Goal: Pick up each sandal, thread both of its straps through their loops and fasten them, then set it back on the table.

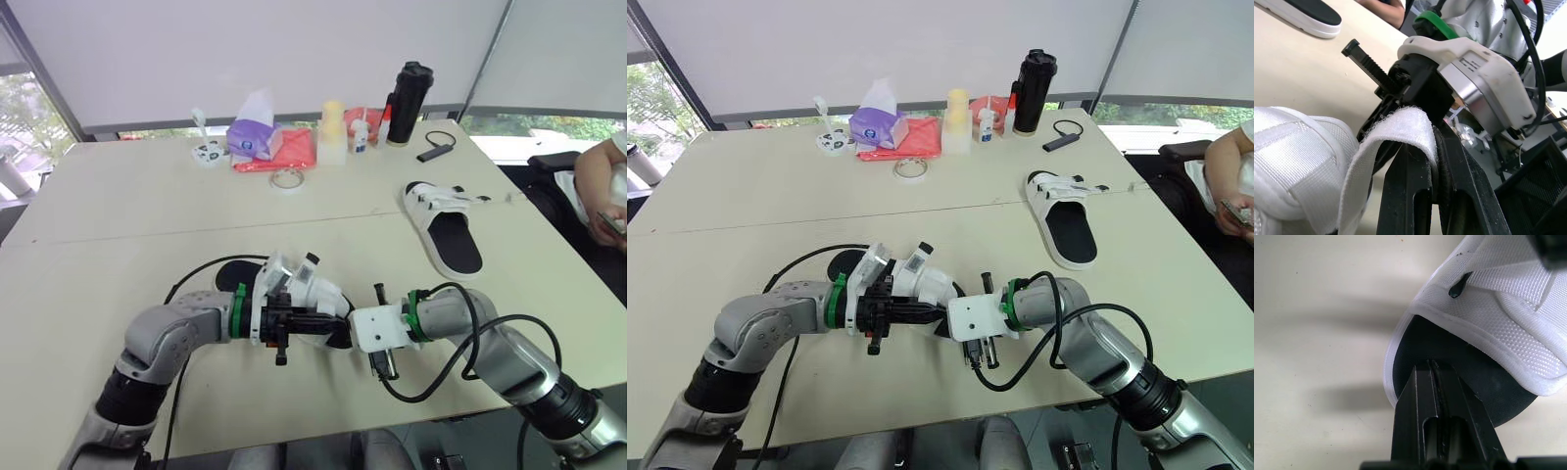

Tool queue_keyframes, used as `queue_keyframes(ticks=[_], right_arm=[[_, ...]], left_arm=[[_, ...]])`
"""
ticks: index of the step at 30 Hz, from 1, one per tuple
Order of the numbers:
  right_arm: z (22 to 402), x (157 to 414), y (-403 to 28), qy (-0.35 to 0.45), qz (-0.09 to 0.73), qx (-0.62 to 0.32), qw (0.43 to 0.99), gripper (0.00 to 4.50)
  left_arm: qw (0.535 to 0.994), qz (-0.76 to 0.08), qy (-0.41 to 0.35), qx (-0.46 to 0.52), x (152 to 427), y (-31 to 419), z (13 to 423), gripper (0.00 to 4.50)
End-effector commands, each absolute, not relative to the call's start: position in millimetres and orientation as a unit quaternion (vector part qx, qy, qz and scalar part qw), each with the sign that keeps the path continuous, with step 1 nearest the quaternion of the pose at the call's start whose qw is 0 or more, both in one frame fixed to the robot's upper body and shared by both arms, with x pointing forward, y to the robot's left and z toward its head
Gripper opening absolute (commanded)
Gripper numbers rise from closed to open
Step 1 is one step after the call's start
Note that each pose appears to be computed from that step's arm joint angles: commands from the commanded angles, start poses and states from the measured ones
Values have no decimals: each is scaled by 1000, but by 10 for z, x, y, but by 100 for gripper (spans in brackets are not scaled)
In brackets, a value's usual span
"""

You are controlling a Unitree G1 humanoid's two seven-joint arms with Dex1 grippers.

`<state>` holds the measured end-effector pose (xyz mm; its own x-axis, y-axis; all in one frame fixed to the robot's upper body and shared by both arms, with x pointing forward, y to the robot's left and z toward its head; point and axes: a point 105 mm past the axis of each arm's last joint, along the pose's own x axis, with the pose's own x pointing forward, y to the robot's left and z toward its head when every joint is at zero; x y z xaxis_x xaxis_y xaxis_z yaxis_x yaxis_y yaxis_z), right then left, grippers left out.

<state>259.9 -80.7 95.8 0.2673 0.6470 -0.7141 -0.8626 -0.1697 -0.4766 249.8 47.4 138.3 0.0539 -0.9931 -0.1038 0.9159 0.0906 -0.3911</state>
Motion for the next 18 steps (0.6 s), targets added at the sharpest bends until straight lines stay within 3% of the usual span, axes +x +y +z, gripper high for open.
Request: queue_keyframes(ticks=[1,8,18], right_arm=[[741,2570,-899,161,597,-474,627,0],[742,2573,-895,160,596,-473,628,0],[736,2573,-878,160,596,-470,631,0]], left_arm=[[734,-656,131,-118,2667,390,1570,104],[736,-648,132,-147,2759,295,1601,443],[791,-584,80,-166,3087,274,1740,443]])
